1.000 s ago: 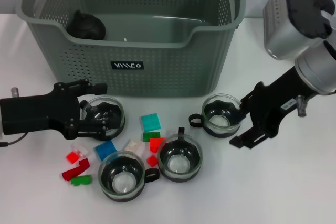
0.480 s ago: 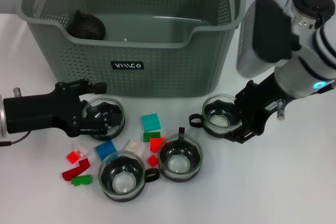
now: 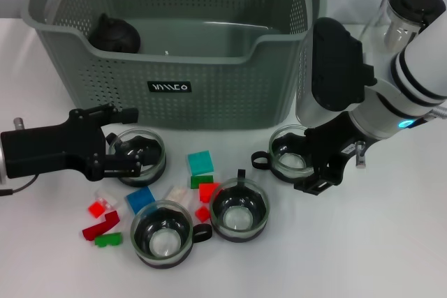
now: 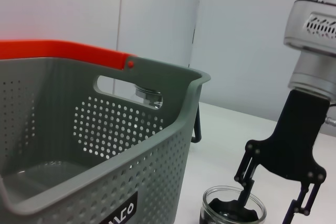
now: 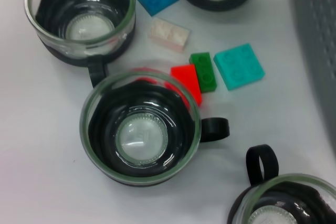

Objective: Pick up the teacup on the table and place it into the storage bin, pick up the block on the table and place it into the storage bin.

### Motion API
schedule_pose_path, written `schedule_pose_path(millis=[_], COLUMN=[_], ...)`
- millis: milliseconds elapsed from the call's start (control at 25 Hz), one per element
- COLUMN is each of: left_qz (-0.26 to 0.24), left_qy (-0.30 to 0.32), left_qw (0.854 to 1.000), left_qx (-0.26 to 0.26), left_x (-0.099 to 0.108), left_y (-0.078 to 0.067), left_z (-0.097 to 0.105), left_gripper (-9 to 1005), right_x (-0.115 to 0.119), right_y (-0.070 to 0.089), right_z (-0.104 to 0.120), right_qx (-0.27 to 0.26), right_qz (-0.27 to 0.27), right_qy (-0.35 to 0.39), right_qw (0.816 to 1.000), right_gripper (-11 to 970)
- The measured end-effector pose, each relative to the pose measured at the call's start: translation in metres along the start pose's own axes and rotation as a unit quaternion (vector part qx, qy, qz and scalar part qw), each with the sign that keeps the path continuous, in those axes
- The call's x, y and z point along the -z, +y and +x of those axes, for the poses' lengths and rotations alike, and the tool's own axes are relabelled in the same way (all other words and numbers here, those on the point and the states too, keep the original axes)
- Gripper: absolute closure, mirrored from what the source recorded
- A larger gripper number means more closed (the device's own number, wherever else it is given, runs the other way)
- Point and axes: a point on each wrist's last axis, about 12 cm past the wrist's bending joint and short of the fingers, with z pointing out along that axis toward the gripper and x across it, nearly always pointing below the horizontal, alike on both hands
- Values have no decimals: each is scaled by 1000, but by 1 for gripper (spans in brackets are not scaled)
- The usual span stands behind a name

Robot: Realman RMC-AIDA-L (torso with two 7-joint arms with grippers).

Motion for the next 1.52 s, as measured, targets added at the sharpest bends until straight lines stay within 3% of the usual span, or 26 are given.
schedule_pose_path(millis=[640, 1400, 1520], left_qz=[-3, -11, -12], left_qy=[-6, -16, -16], left_qw=[1000, 1000, 1000], left_qx=[0, 4, 4], left_x=[1, 3, 3], left_y=[0, 1, 1], left_z=[1, 1, 1], left_gripper=[91, 92, 92], right_x=[-19, -14, -6], right_y=[2, 2, 2], right_z=[3, 6, 8], right_qx=[-7, -20, -33], right_qz=[5, -5, -19], right_qy=[6, 8, -5], right_qw=[1000, 1000, 999], right_gripper=[296, 902, 902])
